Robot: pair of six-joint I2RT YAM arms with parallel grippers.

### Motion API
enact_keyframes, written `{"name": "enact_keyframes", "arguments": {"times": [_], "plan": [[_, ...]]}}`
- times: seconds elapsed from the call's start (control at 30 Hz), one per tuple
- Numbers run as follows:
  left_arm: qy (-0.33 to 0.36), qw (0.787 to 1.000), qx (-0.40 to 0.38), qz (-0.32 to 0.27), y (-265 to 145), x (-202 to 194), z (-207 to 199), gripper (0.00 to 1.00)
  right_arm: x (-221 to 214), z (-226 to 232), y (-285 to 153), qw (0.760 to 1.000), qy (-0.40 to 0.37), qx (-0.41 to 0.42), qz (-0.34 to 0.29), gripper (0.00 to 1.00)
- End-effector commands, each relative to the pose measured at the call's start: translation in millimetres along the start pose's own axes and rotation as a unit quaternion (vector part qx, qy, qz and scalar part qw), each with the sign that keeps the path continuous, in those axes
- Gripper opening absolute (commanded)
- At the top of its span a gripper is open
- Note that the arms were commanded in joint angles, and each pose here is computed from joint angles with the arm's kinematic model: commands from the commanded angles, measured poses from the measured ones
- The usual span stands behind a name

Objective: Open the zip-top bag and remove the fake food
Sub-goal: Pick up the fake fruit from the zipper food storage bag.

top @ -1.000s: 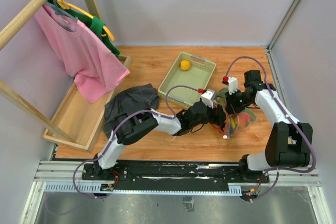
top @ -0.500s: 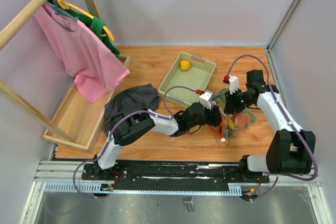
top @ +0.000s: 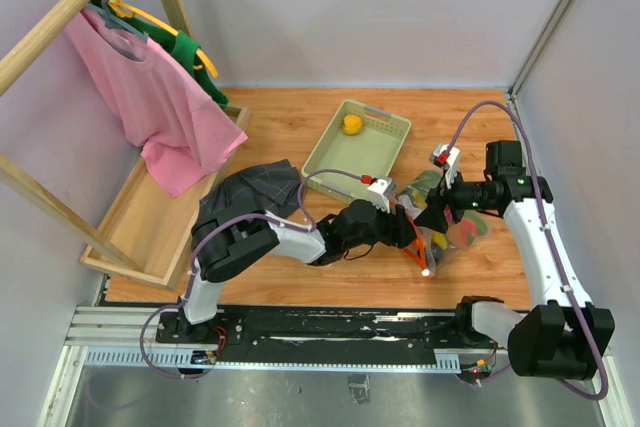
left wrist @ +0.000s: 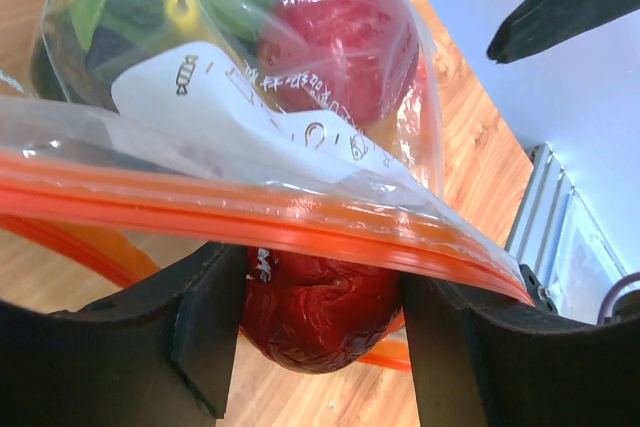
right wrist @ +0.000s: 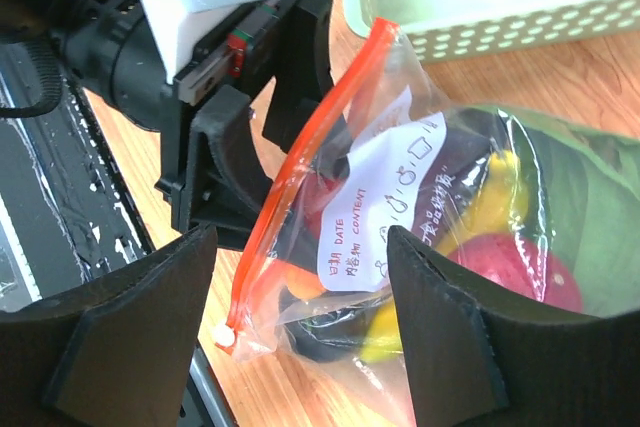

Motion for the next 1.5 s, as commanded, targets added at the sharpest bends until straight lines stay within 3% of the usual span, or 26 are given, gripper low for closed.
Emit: {"name": "enact_keyframes", "arguments": {"times": [0.0, 0.63, 1.0, 1.23, 1.47], "plan": [[-0.03, 0.999, -0.034, -0.018, -11, 15, -13, 0.02, -5, 11, 1, 0.999, -0.02, 0.043, -0.014, 0.71], [-0.027, 0.998, -0.061, 0.004, -48, 1, -11, 0.0, -11, 11, 27, 0.998, -0.015, 0.042, 0.041, 0.71], [-0.03, 0.998, -0.051, 0.005, -94, 1, -7, 0.0, -9, 9, 29, 0.999, -0.024, 0.014, 0.045, 0.71], [-0.033, 0.999, -0.036, -0.021, -122, 16, -5, 0.0, -2, 8, 21, 0.998, -0.046, -0.013, 0.038, 0.72], [-0.025, 0.996, -0.046, -0.068, -134, 63, -1, 0.0, 1, 7, 15, 0.997, -0.06, -0.031, 0.037, 0.72]]}}
Point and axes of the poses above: each gripper's point midway between its finger pads, its own y axis out along the fingers, its own z axis along the line the jaws close on, x = y × z, the point moved 5 cm from there along -y, back along the fingers, and after that the axes turned 8 degrees about y, right-handed, at the moved point
